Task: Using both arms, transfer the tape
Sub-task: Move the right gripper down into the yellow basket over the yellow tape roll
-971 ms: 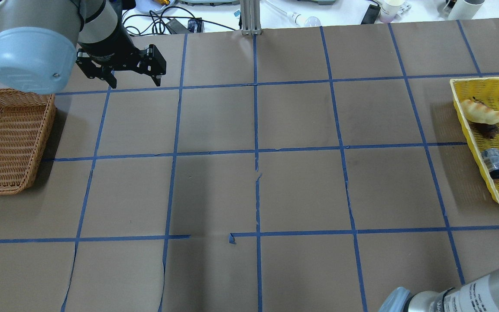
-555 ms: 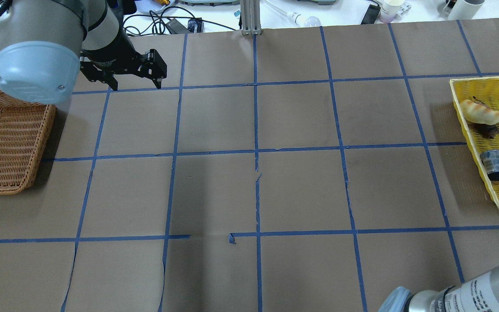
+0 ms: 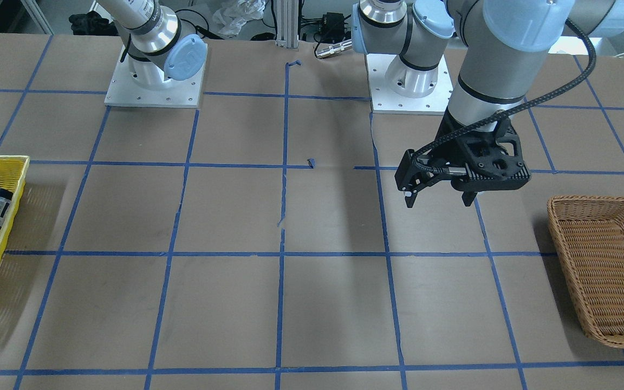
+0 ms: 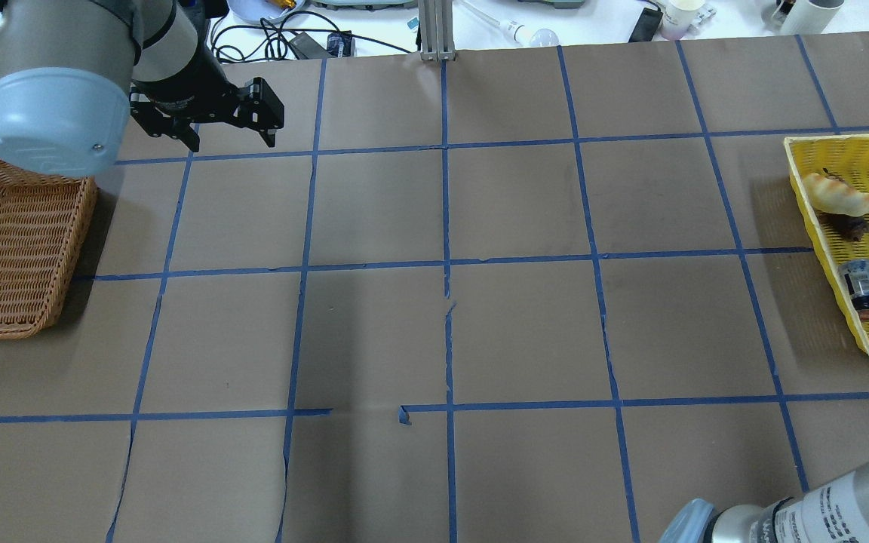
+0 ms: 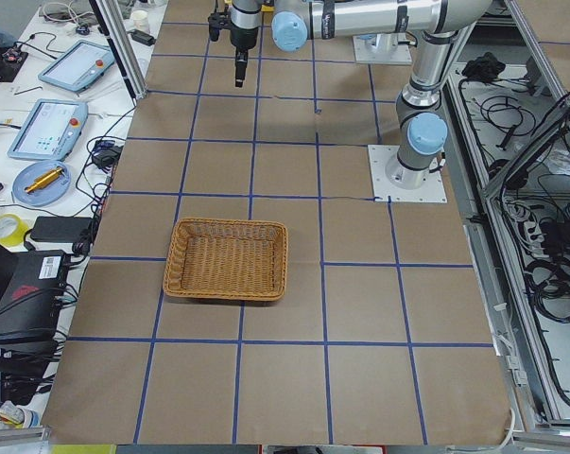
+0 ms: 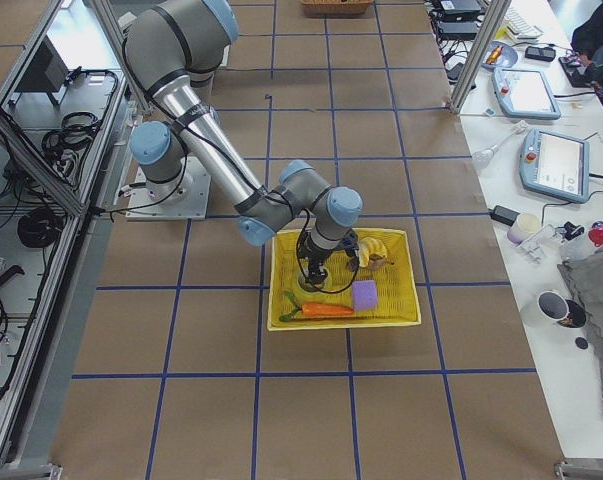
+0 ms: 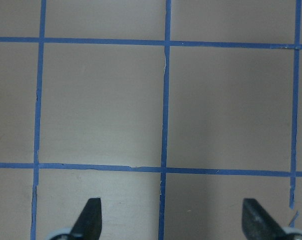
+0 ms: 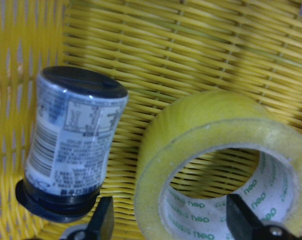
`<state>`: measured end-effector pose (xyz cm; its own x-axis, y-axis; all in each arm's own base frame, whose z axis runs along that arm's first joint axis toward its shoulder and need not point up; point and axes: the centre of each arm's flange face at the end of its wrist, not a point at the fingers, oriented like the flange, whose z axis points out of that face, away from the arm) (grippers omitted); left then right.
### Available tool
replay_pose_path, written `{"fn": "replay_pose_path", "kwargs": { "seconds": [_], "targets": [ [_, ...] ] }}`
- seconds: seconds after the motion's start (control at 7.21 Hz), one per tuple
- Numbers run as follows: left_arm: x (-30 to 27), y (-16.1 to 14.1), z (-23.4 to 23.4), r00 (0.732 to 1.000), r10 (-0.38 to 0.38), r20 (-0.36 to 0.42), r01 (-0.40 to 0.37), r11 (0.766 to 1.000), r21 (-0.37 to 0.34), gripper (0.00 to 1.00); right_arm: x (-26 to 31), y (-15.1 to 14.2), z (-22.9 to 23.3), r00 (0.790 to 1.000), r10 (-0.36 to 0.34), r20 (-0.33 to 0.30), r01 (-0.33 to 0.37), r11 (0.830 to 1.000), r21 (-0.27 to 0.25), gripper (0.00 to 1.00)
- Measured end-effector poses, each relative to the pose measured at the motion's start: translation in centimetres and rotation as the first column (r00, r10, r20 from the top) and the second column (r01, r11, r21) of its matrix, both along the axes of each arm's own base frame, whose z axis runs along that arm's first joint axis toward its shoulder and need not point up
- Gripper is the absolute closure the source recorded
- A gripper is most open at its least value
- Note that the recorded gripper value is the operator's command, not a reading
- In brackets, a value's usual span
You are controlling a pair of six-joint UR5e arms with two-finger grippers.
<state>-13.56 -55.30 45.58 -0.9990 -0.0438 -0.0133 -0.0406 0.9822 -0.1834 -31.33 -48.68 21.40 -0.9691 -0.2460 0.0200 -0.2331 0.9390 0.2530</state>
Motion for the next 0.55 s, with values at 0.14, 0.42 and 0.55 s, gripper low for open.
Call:
{"fn": "replay_pose_path", "kwargs": {
  "seconds": [0.14,0.42,0.55],
  "targets": [
    [-0.02,0.10,0.34,1.000,0.003,0.003,-0.003,1.000,-0.006,0.00,-0.11,0.04,0.27,1.000,0.000,-0.014,0.000,1.000,0.002,0.16],
    [-0.07,0.41,0.09,1.000,0.005,0.004,-0.005,1.000,0.000,0.00,-0.14,0.26,-0.12,1.000,0.003,-0.021,-0.003,1.000,0.019,0.23],
    [-0.10,0.27,-0.04,1.000,0.007,0.002,-0.007,1.000,0.001,0.00,-0.12,0.30,-0.33,1.000,0.004,-0.020,-0.004,1.000,0.022,0.34]
  ]
}}
